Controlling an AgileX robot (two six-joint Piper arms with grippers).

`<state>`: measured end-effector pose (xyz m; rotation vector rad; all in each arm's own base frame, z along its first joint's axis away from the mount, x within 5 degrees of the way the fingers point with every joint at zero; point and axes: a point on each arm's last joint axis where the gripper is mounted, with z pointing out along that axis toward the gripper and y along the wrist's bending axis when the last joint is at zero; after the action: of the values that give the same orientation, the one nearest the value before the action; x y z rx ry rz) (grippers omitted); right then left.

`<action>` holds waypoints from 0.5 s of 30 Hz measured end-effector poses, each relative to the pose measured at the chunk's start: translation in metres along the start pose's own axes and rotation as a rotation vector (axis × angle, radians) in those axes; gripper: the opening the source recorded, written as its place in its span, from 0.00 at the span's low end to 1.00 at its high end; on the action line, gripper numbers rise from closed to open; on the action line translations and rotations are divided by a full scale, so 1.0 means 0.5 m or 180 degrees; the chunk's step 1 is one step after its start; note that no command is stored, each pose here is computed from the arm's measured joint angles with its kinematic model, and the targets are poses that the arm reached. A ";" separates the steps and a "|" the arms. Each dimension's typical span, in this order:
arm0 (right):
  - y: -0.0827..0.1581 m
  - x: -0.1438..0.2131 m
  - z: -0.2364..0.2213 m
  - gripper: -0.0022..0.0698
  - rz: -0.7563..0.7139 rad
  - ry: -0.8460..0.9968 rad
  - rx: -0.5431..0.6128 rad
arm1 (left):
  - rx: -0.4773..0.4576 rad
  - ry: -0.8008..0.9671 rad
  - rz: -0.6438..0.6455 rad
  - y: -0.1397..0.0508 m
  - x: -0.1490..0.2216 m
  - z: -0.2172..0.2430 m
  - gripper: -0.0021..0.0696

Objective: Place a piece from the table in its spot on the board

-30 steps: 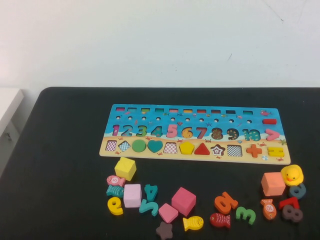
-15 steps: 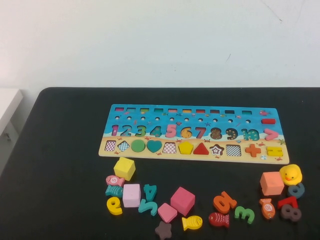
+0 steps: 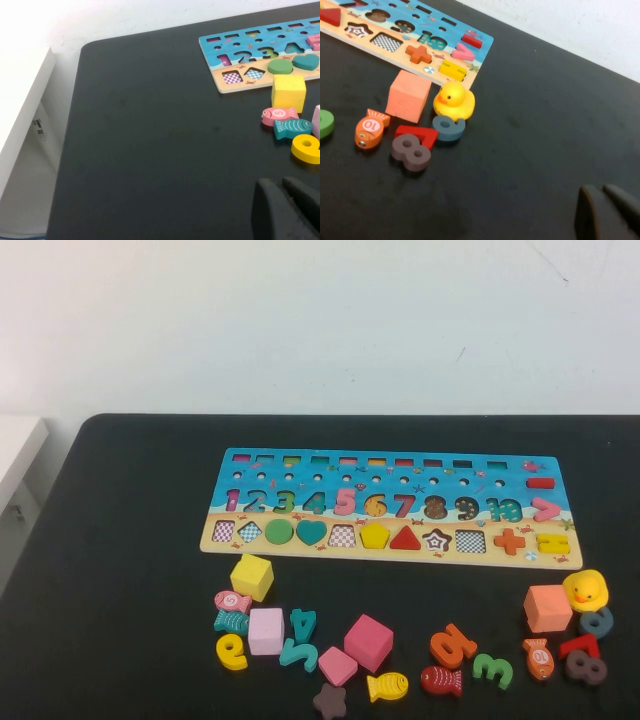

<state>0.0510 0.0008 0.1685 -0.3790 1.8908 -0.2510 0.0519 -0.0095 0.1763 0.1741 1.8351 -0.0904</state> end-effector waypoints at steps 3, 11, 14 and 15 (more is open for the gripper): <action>0.000 0.000 0.000 0.06 0.0000 0.0000 0.0000 | 0.0000 0.0000 0.0000 0.000 0.000 0.000 0.03; -0.003 0.001 0.000 0.06 0.0405 0.0011 0.0057 | 0.0000 0.0000 0.0000 0.000 0.000 0.000 0.03; -0.003 0.001 0.000 0.06 0.0939 0.0007 0.0063 | 0.0000 0.0000 0.0000 0.000 0.000 0.000 0.03; -0.003 0.001 0.000 0.06 0.1050 0.0006 0.0063 | 0.0000 0.0000 0.0000 0.000 0.000 0.000 0.03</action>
<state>0.0511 -0.0010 0.1687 -0.0499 1.9175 -0.0485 0.0519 -0.0095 0.1763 0.1741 1.8351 -0.0904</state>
